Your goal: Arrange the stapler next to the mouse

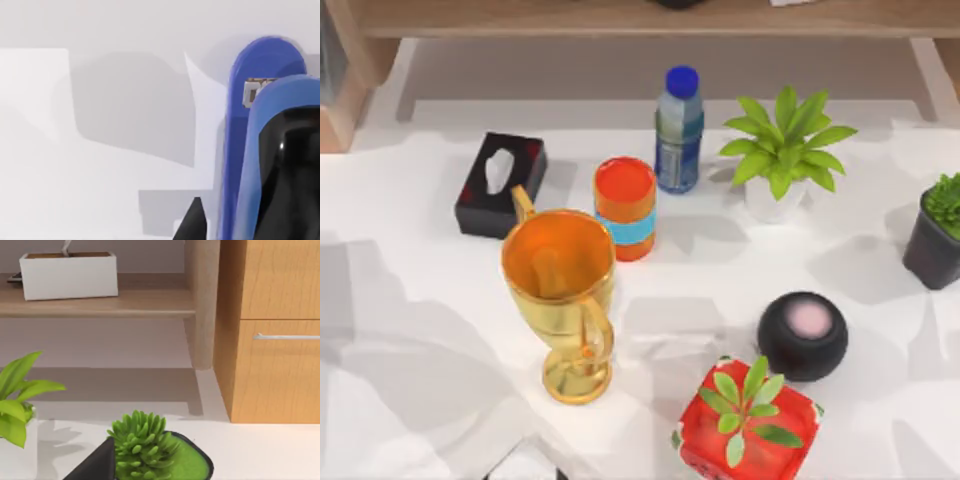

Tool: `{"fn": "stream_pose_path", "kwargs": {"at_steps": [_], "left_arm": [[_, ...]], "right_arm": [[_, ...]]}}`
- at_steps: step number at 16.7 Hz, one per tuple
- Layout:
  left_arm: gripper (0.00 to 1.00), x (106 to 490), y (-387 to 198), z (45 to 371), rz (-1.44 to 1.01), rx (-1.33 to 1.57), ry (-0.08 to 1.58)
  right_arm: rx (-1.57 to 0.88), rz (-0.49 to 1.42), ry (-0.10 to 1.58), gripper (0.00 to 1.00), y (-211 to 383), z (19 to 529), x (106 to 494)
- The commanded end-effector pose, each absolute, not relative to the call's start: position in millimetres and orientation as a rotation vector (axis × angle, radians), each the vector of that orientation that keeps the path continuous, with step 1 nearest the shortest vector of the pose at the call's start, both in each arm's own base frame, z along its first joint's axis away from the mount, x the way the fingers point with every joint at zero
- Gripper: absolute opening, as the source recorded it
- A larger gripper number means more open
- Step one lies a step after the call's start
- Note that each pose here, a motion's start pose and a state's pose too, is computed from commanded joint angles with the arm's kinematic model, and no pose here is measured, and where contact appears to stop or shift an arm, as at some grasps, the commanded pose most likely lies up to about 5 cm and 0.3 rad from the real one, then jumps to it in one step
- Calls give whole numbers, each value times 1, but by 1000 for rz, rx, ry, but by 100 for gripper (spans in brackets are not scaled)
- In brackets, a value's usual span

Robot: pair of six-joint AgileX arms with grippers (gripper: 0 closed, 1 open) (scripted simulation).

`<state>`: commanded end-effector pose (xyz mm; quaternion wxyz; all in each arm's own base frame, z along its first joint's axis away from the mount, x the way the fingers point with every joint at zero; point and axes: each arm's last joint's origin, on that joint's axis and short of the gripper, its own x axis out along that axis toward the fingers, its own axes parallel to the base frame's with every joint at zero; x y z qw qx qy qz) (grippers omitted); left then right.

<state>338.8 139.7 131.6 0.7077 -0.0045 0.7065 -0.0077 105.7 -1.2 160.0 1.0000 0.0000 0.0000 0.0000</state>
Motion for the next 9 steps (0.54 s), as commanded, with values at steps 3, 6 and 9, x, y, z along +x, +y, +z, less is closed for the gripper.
{"fn": "stream_pose_path", "kwargs": {"at_steps": [3,6,9], "left_arm": [[98,339,140,132,-17,-10,1569],[100,339,140,132,-17,-10,1569],[100,339,140,132,-17,-10,1569]], "right_arm": [[0,0,0,100,-1,160,106],[0,0,0,100,-1,160,106],[0,0,0,100,-1,160,106]]}}
